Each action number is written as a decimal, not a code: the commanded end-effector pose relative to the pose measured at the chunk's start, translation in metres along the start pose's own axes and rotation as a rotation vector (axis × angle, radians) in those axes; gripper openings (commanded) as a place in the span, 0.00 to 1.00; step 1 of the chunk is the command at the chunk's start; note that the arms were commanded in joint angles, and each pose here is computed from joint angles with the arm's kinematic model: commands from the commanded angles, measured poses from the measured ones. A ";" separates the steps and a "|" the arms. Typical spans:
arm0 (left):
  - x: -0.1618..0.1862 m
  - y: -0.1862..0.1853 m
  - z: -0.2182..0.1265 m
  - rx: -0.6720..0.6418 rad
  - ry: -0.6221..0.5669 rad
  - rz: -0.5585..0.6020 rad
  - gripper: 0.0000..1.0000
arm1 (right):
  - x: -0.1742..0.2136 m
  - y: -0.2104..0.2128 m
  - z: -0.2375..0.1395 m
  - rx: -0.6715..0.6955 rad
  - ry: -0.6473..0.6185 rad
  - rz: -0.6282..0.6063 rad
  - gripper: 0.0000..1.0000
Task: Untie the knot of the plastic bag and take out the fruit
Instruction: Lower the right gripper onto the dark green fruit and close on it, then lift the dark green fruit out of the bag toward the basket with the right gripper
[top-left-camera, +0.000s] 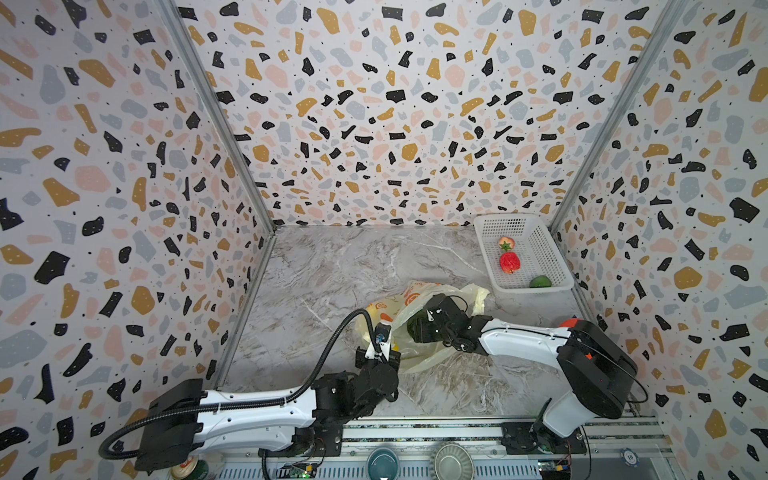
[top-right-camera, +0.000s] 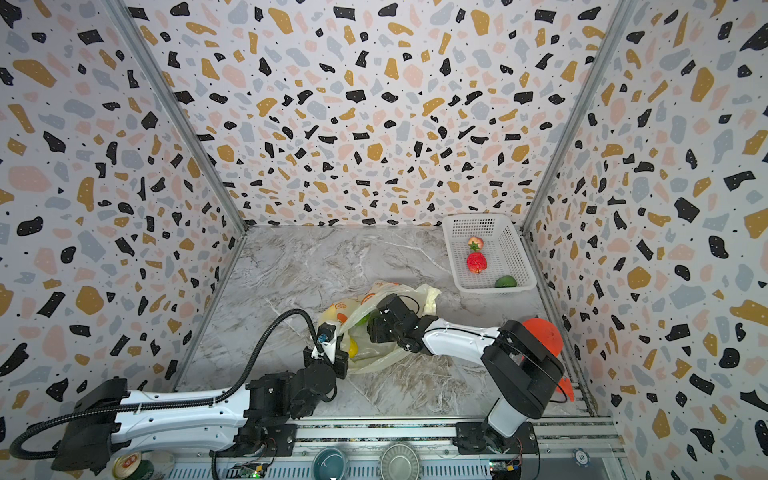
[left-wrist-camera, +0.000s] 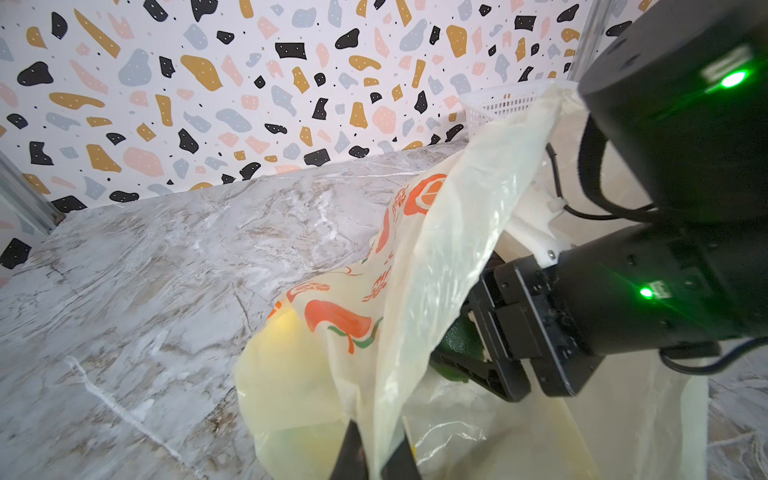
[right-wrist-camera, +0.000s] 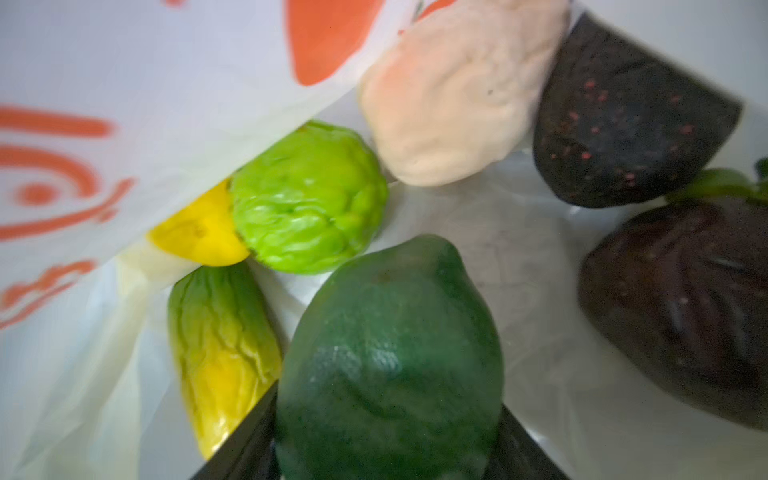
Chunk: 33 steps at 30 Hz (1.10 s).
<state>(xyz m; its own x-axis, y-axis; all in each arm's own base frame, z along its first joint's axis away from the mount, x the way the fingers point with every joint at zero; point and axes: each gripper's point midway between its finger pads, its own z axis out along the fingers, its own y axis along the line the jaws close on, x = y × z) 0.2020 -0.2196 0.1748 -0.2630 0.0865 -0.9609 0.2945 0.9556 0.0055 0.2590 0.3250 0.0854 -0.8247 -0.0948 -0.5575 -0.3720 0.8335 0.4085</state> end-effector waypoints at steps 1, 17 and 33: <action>-0.012 0.003 -0.001 -0.027 -0.029 -0.040 0.00 | 0.011 0.011 -0.021 -0.011 0.042 -0.098 0.62; -0.013 0.006 0.000 -0.053 -0.028 -0.029 0.00 | 0.028 0.054 -0.109 -0.123 0.096 -0.304 0.62; -0.014 0.003 0.000 -0.050 -0.025 -0.014 0.00 | -0.122 0.064 -0.234 -0.248 -0.207 -0.262 0.62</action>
<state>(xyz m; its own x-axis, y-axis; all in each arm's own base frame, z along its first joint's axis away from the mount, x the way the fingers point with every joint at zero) 0.2042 -0.2142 0.1709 -0.2634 0.1110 -0.9583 0.2612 0.9645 0.0399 0.2301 0.2782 0.3255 -0.6206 -0.1621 -0.7672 -0.6478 0.6573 0.3852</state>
